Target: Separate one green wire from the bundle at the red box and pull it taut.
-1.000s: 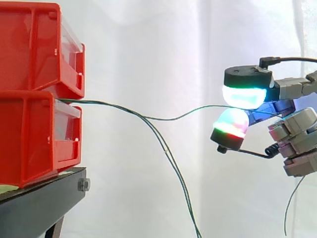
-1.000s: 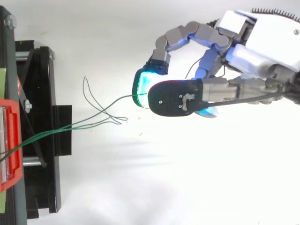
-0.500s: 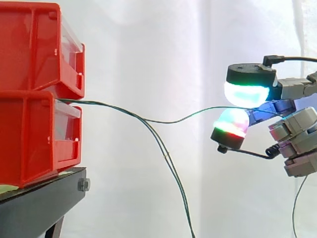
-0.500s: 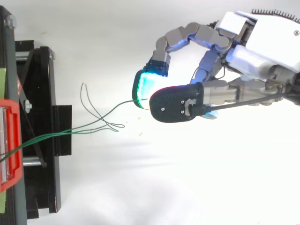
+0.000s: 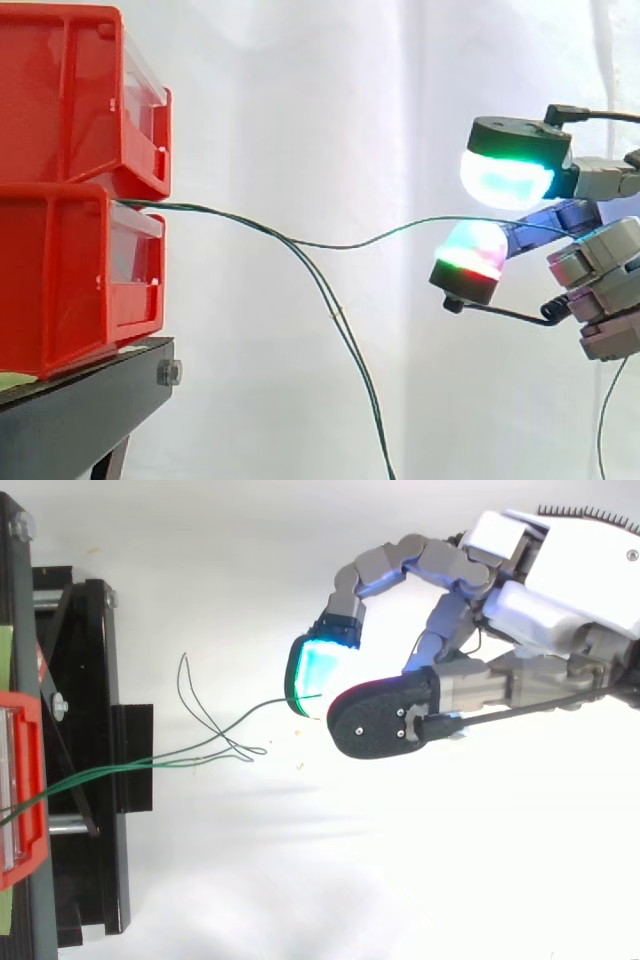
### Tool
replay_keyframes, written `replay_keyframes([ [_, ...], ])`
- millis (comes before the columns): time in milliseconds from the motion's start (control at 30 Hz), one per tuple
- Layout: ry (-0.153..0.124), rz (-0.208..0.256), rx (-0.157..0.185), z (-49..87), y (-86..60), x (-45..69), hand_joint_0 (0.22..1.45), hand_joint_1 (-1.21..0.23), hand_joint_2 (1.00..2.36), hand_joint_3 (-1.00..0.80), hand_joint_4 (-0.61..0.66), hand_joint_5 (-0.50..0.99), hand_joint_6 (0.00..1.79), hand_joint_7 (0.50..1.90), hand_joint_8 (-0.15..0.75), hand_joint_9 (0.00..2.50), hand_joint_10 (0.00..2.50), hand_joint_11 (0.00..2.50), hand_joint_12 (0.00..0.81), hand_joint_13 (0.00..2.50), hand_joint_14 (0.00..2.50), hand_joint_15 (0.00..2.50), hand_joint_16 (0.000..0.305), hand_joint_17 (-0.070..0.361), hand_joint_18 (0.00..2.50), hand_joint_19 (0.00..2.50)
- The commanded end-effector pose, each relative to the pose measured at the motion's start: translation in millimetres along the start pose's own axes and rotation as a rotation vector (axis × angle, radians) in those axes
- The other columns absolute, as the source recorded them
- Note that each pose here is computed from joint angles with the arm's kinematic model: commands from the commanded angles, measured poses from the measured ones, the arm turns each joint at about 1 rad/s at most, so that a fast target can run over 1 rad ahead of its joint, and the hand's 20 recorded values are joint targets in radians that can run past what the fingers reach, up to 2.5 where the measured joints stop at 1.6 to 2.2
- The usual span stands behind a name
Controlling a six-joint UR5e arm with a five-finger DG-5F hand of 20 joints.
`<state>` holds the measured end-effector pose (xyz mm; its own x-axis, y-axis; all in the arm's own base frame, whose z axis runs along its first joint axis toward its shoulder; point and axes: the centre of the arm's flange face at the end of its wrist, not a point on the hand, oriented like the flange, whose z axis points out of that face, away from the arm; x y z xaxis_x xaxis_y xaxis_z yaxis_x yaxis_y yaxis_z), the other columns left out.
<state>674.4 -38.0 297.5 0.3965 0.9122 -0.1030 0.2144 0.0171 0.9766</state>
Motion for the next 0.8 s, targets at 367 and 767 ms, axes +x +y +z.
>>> replay_keyframes([
  [367,0.001,-0.002,0.019,-2.4,-1.8,-0.5,0.61,-0.72,1.02,-0.26,0.08,-0.12,0.90,0.98,0.266,1.49,0.01,1.67,0.324,1.25,1.94,1.16,0.044,0.098,1.28,1.78],
  [767,0.008,-0.005,0.023,-4.4,-2.1,3.1,0.61,-0.75,1.02,-0.19,0.03,-0.11,0.90,1.00,0.258,1.51,0.01,1.67,0.317,1.26,1.92,1.18,0.043,0.097,1.27,1.79],
])
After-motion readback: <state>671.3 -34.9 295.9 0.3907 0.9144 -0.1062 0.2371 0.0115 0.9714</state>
